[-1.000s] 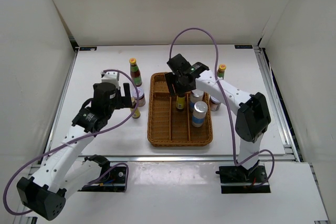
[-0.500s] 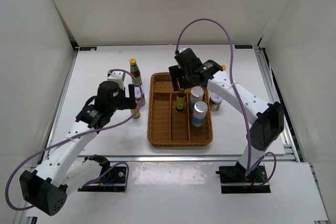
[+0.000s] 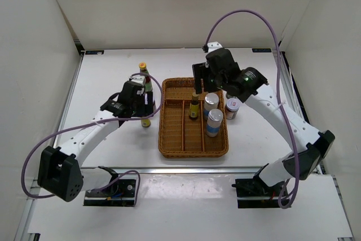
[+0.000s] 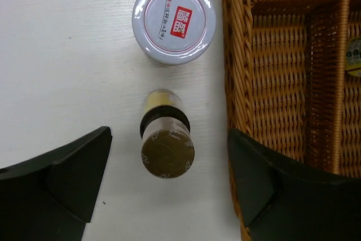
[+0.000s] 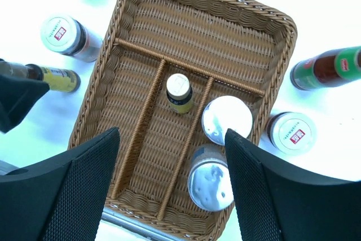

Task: Organize the condiment bottles

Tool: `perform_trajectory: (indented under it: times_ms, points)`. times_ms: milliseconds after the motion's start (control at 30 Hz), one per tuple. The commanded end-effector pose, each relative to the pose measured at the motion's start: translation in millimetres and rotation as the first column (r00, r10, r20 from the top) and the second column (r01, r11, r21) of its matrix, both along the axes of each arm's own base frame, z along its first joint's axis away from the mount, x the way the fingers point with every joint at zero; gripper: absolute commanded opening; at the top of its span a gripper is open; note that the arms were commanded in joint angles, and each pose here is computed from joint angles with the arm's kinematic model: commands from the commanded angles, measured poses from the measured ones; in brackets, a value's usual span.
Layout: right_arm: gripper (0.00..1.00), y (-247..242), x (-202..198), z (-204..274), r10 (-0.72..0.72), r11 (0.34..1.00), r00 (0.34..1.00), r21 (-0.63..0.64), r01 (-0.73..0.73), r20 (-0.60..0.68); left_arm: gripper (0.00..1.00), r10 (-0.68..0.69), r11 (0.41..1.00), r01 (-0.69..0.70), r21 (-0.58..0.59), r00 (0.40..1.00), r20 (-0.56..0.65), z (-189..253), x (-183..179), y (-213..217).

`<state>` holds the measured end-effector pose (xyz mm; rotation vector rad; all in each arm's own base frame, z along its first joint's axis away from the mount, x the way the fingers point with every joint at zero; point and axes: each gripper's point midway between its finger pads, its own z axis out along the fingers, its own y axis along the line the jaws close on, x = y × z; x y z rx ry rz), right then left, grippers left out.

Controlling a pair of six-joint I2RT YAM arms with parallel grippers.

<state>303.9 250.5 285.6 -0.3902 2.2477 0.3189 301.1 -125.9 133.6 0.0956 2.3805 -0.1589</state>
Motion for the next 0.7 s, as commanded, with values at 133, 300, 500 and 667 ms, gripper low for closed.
perform_trajectory:
  times_ms: [133, 300, 500, 667]
  points:
    - [0.79, -19, -16, 5, -0.015, 1.0, 1.0, 0.002, 0.015, 0.021, 0.72, 0.068, 0.998, -0.067, -0.011, 0.996, 0.051, 20, 18, 0]
    - [0.79, -28, -22, 7, -0.016, 1.0, 0.999, -0.001, 0.016, 0.036, 0.4, 0.052, 0.999, -0.051, -0.009, 0.995, 0.081, 33, 24, -2]
    - [0.79, -37, -29, 17, -0.025, 1.0, 0.998, 0.013, 0.025, 0.06, 0.11, 0.033, 0.999, -0.033, -0.007, 0.988, 0.149, 79, 14, -6]
    - [0.77, -48, -35, 45, -0.041, 0.999, 0.993, 0.038, 0.037, 0.114, 0.11, -0.045, 0.998, 0.052, -0.027, 0.972, 0.231, 138, -2, -25]
